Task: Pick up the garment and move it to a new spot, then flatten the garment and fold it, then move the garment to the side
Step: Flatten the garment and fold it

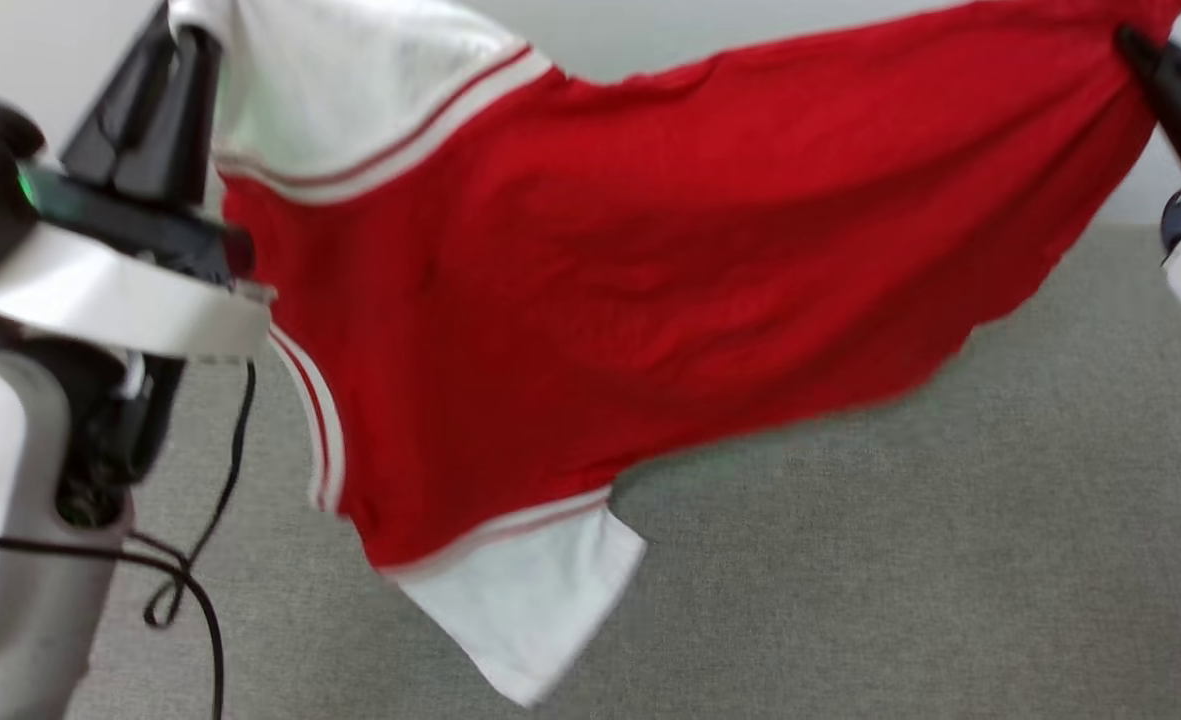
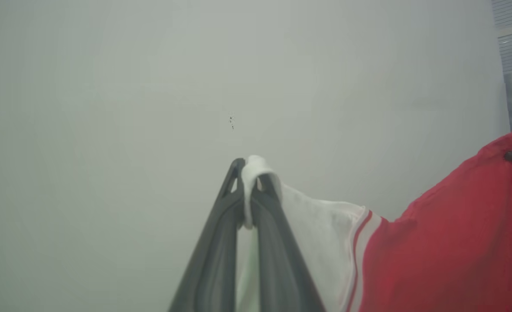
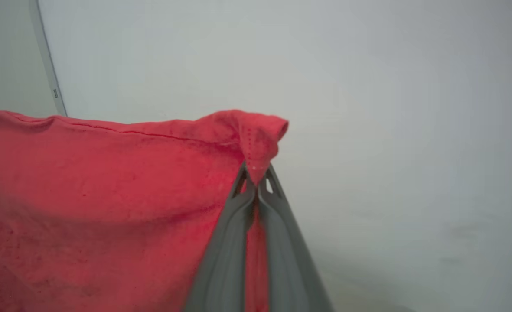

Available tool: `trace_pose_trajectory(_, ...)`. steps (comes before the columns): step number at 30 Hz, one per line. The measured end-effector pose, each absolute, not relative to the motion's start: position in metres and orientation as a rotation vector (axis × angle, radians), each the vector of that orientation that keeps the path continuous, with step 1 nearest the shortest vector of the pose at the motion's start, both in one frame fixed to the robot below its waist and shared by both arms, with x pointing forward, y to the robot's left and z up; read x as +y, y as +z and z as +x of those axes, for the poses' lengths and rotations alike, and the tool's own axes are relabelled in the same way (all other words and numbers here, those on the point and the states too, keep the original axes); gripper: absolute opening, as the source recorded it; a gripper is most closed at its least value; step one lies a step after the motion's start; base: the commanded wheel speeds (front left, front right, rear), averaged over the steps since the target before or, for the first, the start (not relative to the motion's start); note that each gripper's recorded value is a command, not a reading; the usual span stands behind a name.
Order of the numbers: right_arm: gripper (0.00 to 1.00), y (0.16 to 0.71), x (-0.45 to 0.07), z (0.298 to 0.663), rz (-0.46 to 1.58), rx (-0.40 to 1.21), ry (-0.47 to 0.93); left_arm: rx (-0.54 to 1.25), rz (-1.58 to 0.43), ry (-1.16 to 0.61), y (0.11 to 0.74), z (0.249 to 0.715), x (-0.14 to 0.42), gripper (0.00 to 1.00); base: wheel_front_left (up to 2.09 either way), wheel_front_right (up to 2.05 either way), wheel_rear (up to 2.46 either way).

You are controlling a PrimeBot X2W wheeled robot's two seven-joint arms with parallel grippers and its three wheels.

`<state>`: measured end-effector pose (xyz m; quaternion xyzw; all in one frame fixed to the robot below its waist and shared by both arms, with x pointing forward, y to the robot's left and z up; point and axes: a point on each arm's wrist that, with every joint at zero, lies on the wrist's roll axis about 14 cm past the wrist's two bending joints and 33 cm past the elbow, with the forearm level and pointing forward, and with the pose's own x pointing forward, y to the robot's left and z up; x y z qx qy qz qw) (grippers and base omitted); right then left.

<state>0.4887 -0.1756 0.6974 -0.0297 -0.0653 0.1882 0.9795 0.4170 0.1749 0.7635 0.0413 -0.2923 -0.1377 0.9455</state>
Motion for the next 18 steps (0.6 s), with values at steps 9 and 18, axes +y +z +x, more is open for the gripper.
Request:
trace_pose_trajectory(9, 0.0, 0.736, -0.178, 0.511, -0.064, -0.219, 0.342, -0.677, 0.123, -0.328, 0.813, 0.456, 0.162, 0.0, 0.0, 0.0, 0.0)
trace_pose_trajectory(18, 0.0, 0.754, -0.171, 0.573, -0.071, -0.265, 0.323, -0.714, 0.108, -0.326, 0.837, 0.529, 0.163, 0.0, 0.0, 0.0, 0.0)
